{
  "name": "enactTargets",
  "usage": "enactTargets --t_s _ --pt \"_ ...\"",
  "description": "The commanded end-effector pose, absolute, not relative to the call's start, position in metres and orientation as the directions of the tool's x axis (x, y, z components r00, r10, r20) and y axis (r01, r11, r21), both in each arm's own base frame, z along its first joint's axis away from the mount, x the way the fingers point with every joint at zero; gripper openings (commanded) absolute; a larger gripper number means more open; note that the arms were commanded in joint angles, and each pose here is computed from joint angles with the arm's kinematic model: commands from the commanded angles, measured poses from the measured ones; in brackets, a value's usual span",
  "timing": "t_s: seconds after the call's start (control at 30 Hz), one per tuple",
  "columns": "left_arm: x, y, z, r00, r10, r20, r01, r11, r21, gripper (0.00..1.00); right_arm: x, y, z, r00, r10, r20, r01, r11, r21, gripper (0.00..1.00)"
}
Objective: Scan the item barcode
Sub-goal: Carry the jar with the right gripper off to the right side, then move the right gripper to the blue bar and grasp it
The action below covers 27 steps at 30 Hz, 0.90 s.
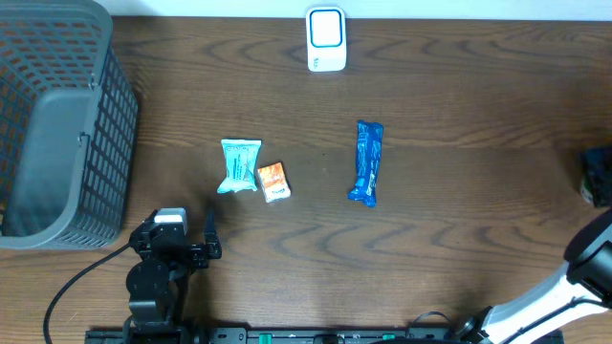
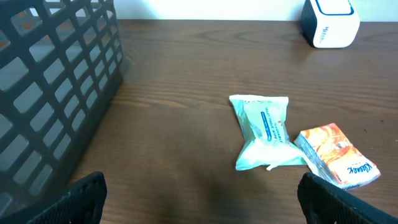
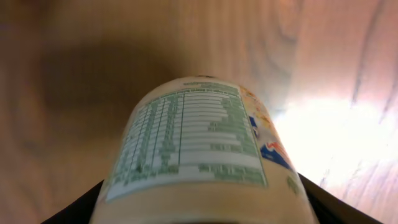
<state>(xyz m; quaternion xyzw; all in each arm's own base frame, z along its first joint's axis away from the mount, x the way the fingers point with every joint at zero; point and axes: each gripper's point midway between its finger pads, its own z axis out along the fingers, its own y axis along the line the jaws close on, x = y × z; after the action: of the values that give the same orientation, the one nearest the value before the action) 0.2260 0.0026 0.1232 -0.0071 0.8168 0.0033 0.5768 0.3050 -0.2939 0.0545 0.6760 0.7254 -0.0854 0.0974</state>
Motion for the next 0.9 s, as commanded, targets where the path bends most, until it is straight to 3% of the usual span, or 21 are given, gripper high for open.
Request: enactTargets --t_s 0.0,0.27,0.3,0.33,0.43,0.67,0.77,0.87 --pt "0.225 0.006 0.113 -0.357 0.005 -0.934 -0.029 0.999 0.016 0.98 0.294 -0.309 0.052 -0.036 0.964 -0.262 0.999 0.045 0.029 0.69" --pt "0.225 0.006 0.113 -0.357 0.005 -0.934 -0.028 0.999 0.016 0.98 0.288 -0.319 0.053 -0.001 0.965 -0.263 0.999 0.015 0.051 0.75" --pt "0.225 0.006 0.113 -0.357 0.005 -0.934 -0.029 0.999 0.016 0.98 0.296 -0.317 0.054 -0.007 0.970 -0.243 0.995 0.030 0.091 0.90" --pt "0.225 0.006 0.113 -0.357 0.005 -0.934 -0.029 0.999 0.016 0.98 0.305 -0.316 0.058 -0.038 0.973 -0.229 0.989 0.069 0.128 0.99" --pt "0.225 0.006 0.113 -0.357 0.005 -0.934 -0.028 0.999 0.016 0.98 0.331 -0.309 0.080 -0.147 0.969 -0.200 0.954 0.193 0.232 0.99" --pt "0.225 0.006 0.113 -0.357 0.005 -0.934 -0.028 0.999 0.016 0.98 0.369 -0.272 0.193 -0.251 0.959 -0.134 0.855 0.284 0.435 0.99" --pt "0.225 0.006 0.113 -0.357 0.005 -0.934 -0.029 0.999 0.016 0.98 0.391 -0.213 0.243 -0.435 0.892 -0.124 0.723 0.429 0.541 0.99" --pt "0.225 0.006 0.113 -0.357 0.005 -0.934 -0.029 0.999 0.016 0.98 0.395 -0.161 0.243 -0.566 0.820 -0.084 0.677 0.520 0.521 0.99"
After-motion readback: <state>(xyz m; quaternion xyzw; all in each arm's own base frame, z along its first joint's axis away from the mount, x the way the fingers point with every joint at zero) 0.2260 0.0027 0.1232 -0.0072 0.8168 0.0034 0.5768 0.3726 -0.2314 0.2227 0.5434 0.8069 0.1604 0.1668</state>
